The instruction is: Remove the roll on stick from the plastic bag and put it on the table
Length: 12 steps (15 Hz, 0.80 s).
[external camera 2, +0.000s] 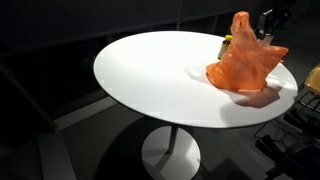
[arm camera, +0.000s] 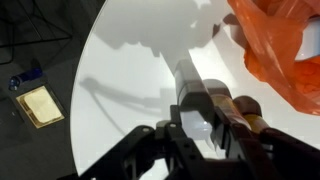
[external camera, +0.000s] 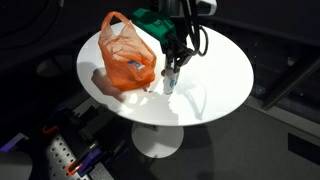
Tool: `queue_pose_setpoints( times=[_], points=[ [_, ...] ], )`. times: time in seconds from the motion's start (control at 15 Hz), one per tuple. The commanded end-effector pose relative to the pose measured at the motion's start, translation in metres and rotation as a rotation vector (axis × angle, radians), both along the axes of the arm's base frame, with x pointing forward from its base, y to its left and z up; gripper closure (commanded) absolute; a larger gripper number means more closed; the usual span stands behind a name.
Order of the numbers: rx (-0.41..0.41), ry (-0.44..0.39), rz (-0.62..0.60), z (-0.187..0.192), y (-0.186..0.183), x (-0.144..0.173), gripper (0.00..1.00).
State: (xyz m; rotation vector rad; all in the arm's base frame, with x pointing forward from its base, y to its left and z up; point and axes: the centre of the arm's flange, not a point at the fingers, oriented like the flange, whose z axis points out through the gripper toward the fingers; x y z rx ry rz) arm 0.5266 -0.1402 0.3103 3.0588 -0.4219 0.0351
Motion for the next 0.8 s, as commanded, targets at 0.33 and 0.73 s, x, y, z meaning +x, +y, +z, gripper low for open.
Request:
queue_pose_setpoints(
  times=[0.33,0.73],
  points=[
    [-0.015,-0.009,0.01,0.003,0.007,0.016,0.4],
    [0.014,-0.062,0.072,0.048,0.022,-0.001,0.01]
  ],
)
